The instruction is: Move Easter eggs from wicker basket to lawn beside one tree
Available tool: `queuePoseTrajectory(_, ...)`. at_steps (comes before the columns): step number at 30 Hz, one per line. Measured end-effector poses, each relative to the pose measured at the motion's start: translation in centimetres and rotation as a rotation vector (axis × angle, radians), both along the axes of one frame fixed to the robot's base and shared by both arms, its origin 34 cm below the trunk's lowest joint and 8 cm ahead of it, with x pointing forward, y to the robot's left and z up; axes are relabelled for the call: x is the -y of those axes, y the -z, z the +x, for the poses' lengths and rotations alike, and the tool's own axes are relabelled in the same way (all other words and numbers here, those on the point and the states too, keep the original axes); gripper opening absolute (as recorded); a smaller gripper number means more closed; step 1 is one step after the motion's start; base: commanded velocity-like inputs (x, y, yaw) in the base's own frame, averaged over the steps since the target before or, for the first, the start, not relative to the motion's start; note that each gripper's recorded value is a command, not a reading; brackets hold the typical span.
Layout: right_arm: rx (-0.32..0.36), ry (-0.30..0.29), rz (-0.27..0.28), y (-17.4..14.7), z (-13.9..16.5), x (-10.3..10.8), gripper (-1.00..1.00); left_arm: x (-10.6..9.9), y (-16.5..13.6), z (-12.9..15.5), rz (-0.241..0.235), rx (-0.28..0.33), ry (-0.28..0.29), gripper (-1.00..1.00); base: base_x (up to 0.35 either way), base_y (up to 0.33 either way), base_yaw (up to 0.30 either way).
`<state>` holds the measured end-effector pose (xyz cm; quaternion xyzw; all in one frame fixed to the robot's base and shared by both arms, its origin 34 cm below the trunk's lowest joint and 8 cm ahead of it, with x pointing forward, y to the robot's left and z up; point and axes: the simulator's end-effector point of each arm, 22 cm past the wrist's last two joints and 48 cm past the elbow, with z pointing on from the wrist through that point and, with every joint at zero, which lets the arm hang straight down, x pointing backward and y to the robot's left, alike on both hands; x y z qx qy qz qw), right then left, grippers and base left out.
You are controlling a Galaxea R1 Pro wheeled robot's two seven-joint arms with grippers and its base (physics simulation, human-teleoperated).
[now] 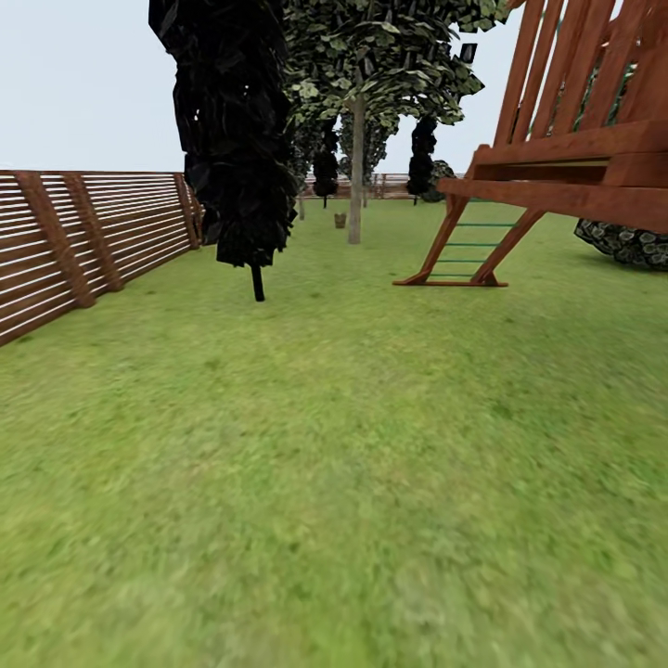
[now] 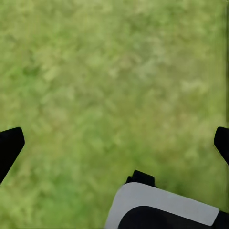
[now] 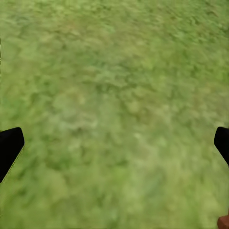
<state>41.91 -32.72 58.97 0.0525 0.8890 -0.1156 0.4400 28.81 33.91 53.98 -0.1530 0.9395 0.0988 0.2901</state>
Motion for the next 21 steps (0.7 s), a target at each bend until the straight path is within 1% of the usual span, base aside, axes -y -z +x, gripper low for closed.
queuePoseTrajectory(12, 0.007, -0.013, 0.001, -0.1, 0.2, -0.2, 1.0, 0.3, 0.0, 0.1, -0.003, 0.001, 0.008, 1.0, 0.333, 0.0, -0.012)
queuePoseTrajectory(21, 0.008, -0.015, 0.002, -1.4, 0.1, -0.3, 1.0, 0.4, -1.3, 0.0, -0.004, -0.001, 0.011, 1.0, 0.333, 0.0, -0.001)
